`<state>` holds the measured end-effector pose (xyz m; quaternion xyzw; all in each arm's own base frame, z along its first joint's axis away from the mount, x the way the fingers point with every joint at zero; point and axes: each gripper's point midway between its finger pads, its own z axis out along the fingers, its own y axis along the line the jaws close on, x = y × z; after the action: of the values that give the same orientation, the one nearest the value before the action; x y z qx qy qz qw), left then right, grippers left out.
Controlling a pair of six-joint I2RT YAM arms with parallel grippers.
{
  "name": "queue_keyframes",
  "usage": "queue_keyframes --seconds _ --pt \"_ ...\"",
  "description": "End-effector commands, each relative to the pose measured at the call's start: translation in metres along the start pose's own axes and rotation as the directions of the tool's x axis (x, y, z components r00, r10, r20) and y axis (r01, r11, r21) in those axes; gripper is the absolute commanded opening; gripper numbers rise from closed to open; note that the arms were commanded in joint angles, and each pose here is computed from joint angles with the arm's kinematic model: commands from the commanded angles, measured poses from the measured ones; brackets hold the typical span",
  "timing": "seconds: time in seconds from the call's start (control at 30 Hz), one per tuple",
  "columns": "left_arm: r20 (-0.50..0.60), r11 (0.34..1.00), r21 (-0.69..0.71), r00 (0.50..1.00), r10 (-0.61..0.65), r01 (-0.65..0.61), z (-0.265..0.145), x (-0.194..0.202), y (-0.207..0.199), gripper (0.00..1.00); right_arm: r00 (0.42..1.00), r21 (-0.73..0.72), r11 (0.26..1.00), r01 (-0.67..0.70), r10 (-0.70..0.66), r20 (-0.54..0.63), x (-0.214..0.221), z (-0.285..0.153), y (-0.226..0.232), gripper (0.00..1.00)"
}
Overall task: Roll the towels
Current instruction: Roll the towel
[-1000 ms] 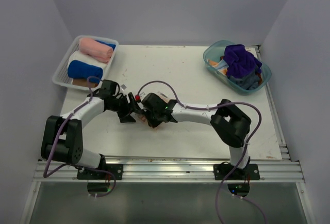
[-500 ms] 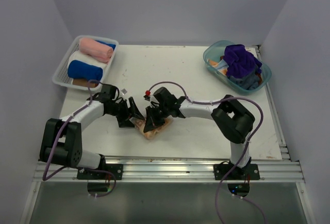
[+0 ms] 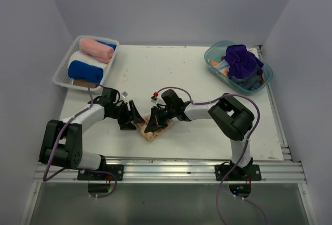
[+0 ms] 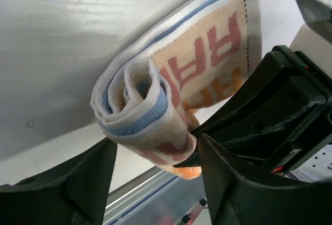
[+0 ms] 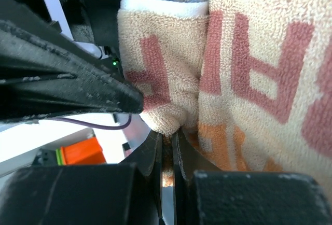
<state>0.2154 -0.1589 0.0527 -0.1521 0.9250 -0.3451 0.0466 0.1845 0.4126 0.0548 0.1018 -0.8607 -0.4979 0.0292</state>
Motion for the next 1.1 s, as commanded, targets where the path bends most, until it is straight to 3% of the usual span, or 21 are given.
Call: queue_keyframes --seconds 0.0,0.13,0.17,0.2,0.3,0.33,0.43,0.47,0.53,0.57,0.7,0.77,0.8,0.87,0.9,0.97,1.07 --pt "0.026 1.0 0.03 1.0 0.008 -0.009 0.009 -0.009 -0.004 0.65 0.999 -0.073 0.997 -0.033 0.032 -0.016 0.0 0.002 0.009 0.0" --pt "0.033 1.0 0.007 0.999 -0.019 0.019 0.015 -0.013 -0.005 0.44 0.998 -0.065 0.996 -0.063 0.064 0.005 -0.001 0.001 0.008 0.0" --pt "0.019 1.0 -0.006 0.999 -0.029 0.029 0.017 -0.012 -0.002 0.39 0.998 -0.06 0.996 -0.063 0.064 0.015 -0.003 0.0 0.01 0.05" --pt "0.022 0.999 -0.025 0.999 -0.035 0.036 0.015 -0.015 -0.002 0.33 0.998 -0.043 0.998 -0.052 0.053 0.036 -0.006 -0.004 0.014 0.21" --pt "0.037 0.999 -0.033 0.999 -0.026 0.027 0.011 -0.02 -0.007 0.32 0.999 0.082 0.997 -0.008 0.004 0.053 -0.004 -0.015 0.005 0.44" --pt "0.029 0.998 -0.044 0.999 -0.034 0.035 0.009 -0.018 -0.006 0.32 0.99 0.17 0.985 0.021 -0.043 0.131 -0.016 -0.027 0.004 0.55" --pt "0.033 0.998 -0.053 0.999 -0.042 0.044 0.006 -0.019 -0.008 0.31 0.975 0.356 0.93 0.092 -0.157 0.16 -0.016 -0.049 -0.001 0.64" --pt "0.034 0.997 -0.06 0.998 -0.049 0.051 0.005 -0.019 -0.007 0.31 0.948 0.429 0.897 0.105 -0.221 0.229 -0.03 -0.063 0.002 0.65" --pt "0.04 0.996 -0.064 0.997 -0.062 0.064 0.004 -0.018 -0.007 0.31 0.93 0.528 0.834 0.162 -0.308 0.201 -0.021 -0.072 0.003 0.65" --pt "0.043 0.996 -0.061 0.997 -0.064 0.067 0.004 -0.019 -0.008 0.31 0.888 0.606 0.778 0.167 -0.386 0.251 -0.035 -0.084 0.009 0.65" --pt "0.045 0.996 -0.057 0.997 -0.069 0.072 0.002 -0.019 -0.011 0.31 0.792 0.759 0.569 0.317 -0.599 0.119 -0.023 -0.081 0.026 0.63" --pt "0.045 0.995 -0.058 0.996 -0.073 0.076 0.001 -0.019 -0.011 0.31 0.748 0.78 0.511 0.361 -0.658 0.086 -0.024 -0.075 0.042 0.62" --pt "0.046 0.995 -0.059 0.996 -0.073 0.076 0.001 -0.02 -0.011 0.31 0.715 0.813 0.425 0.399 -0.699 0.015 -0.019 -0.069 0.039 0.61" --pt "0.045 0.995 -0.061 0.996 -0.071 0.074 0.001 -0.019 -0.011 0.32 0.665 0.829 0.359 0.43 -0.747 -0.021 -0.02 -0.061 0.052 0.61" --pt "0.04 0.995 -0.063 0.996 -0.076 0.078 0.002 -0.018 -0.01 0.32 0.63 0.845 0.275 0.459 -0.771 -0.091 -0.014 -0.054 0.048 0.61" --pt "0.037 0.994 -0.067 0.996 -0.081 0.083 0.003 -0.018 -0.009 0.32 0.574 0.854 0.176 0.489 -0.802 -0.164 -0.011 -0.043 0.051 0.62" --pt "0.029 0.995 -0.061 0.996 -0.082 0.083 0.004 -0.018 -0.01 0.32 0.532 0.853 0.108 0.51 -0.819 -0.215 -0.009 -0.032 0.052 0.61"
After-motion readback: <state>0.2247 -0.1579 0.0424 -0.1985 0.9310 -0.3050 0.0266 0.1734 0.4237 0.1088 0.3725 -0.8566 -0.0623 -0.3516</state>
